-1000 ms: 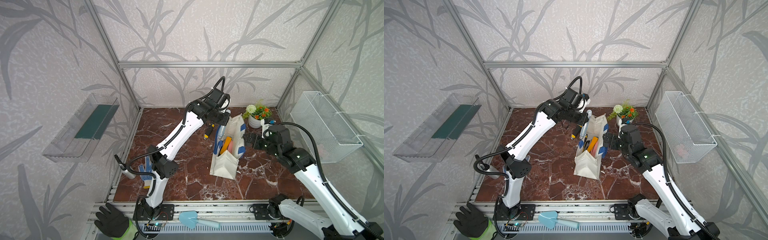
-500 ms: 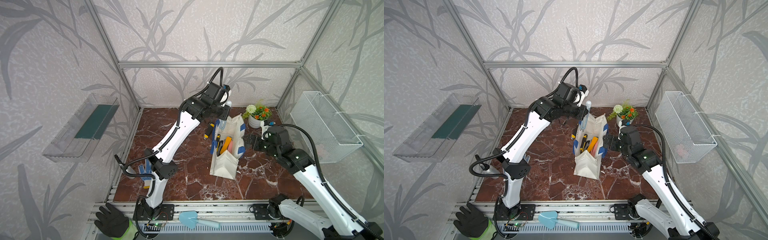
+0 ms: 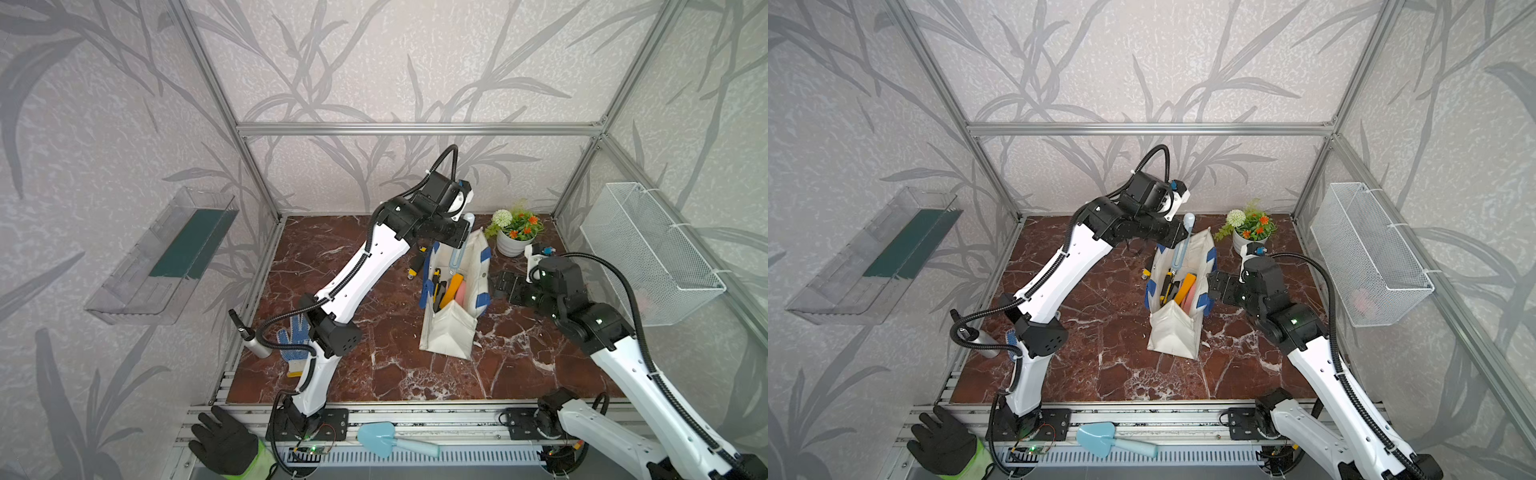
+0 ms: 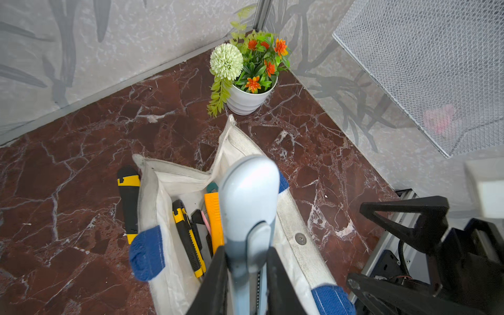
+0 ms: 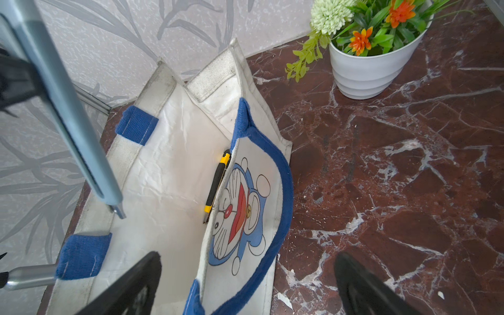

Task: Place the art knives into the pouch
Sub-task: Place the utility knife in the pouch.

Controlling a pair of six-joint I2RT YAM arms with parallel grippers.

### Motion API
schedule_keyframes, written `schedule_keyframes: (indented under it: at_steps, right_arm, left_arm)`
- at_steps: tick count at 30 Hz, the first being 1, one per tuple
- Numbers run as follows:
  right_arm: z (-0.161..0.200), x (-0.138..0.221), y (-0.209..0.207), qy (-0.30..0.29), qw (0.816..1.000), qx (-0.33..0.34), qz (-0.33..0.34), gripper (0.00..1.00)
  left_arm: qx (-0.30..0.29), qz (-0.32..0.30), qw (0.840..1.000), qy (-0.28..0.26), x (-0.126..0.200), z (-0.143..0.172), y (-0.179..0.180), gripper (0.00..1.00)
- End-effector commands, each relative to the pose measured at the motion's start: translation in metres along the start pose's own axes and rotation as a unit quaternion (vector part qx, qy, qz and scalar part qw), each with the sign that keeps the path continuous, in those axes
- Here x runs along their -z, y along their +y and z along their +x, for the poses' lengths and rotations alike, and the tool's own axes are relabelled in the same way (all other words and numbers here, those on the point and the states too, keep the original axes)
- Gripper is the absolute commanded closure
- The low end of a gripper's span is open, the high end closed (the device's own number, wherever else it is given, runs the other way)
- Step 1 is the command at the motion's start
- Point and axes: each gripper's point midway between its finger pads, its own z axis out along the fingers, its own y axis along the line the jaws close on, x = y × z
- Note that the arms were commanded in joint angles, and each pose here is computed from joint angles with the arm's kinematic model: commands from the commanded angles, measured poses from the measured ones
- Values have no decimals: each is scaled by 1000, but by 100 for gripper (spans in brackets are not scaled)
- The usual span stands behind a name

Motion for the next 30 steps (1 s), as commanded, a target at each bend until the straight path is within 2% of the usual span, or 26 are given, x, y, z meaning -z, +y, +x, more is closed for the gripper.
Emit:
schedule_keyframes:
  at_steps: [1,8,10,15,18,24,27,30]
  right_arm:
    - [4,5,-5,-2,1000,-6,5,1]
    - [6,6,-5,3,1000,-13,4,1]
    - [7,6,-6,5,1000,-17,8,1]
    - [3,8,-6,-4,1000,-26,8,1]
    - [2,11,-6,-9,999,-32,5,1]
    - [0,16,-6,-20,999,-30,2,1]
    - [-1,17,-7,-24,999,-24,2,1]
    - [-3,19,-6,-26,1000,-15,0,1]
  left_arm:
    - [-3,10,1000,15,-9,7,-5,71]
    - [-16,-1,1000,11,-5,5,-2,40]
    - [-26,-6,1000,1,7,-1,-3,30]
    - [-51,-53,997,-33,36,-16,13,13]
    - [-42,-78,995,-42,45,-22,34,8]
    - [20,-100,993,-51,53,-31,90,6]
    - [55,-117,990,-55,58,-33,125,5]
    - [86,-161,982,-54,65,-29,166,5]
